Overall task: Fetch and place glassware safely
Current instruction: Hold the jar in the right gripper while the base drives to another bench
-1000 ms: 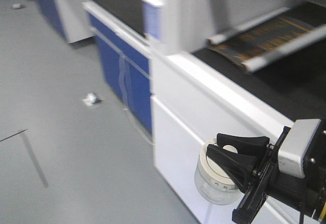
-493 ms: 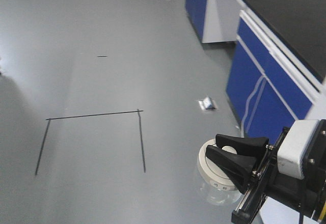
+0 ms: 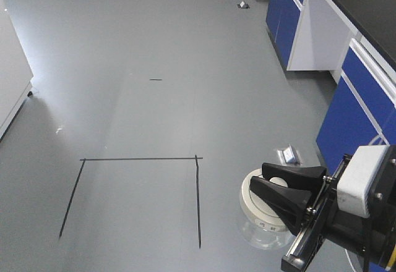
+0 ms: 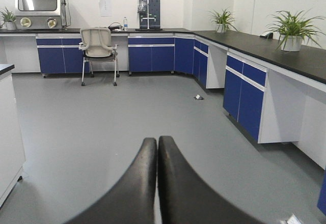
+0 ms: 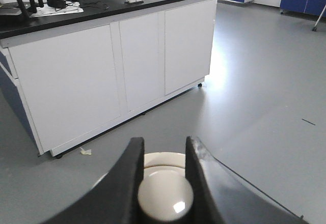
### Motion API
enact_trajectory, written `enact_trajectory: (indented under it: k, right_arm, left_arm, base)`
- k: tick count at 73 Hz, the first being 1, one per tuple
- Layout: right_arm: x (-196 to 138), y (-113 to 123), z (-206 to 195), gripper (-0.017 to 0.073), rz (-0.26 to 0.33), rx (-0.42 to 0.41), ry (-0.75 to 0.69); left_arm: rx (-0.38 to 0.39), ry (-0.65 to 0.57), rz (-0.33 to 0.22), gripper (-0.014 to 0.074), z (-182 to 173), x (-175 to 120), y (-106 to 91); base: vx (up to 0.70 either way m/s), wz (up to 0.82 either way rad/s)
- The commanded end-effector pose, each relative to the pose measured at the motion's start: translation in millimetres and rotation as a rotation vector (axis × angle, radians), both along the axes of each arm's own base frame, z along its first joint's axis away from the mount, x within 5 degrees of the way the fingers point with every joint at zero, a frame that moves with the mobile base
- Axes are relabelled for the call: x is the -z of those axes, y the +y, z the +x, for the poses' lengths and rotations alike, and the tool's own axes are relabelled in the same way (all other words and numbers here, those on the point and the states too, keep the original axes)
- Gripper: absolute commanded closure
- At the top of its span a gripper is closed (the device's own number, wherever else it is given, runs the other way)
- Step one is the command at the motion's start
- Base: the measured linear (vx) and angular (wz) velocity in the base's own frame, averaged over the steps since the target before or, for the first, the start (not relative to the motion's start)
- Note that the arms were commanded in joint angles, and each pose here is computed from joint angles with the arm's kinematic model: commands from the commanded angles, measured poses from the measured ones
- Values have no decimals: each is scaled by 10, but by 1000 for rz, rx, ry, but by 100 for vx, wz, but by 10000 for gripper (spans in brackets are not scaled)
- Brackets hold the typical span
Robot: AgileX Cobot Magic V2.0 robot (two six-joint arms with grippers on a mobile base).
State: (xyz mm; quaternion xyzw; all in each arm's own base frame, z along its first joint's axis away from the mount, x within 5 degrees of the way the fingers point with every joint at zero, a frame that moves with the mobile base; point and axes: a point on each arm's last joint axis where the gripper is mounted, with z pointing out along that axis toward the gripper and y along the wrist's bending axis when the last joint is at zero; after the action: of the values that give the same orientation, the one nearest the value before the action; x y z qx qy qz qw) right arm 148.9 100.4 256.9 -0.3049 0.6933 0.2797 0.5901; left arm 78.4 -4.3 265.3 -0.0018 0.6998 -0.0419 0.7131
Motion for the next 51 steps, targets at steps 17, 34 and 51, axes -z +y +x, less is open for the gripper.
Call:
enact_trajectory:
  k: [17, 34, 51]
  right_arm:
    - [-175, 22, -5, 560, 79, -25, -61]
    - [-175, 22, -5, 560, 79, -25, -61]
    - [-174, 21, -5, 560, 78, -25, -61]
  left_arm:
    - [26, -82, -16, 601, 0, -143, -22]
    - [26, -82, -16, 601, 0, -143, -22]
    - [26, -83, -16, 601, 0, -144, -22]
  base:
    - [52, 1]
    - [64, 2]
    - [70, 7]
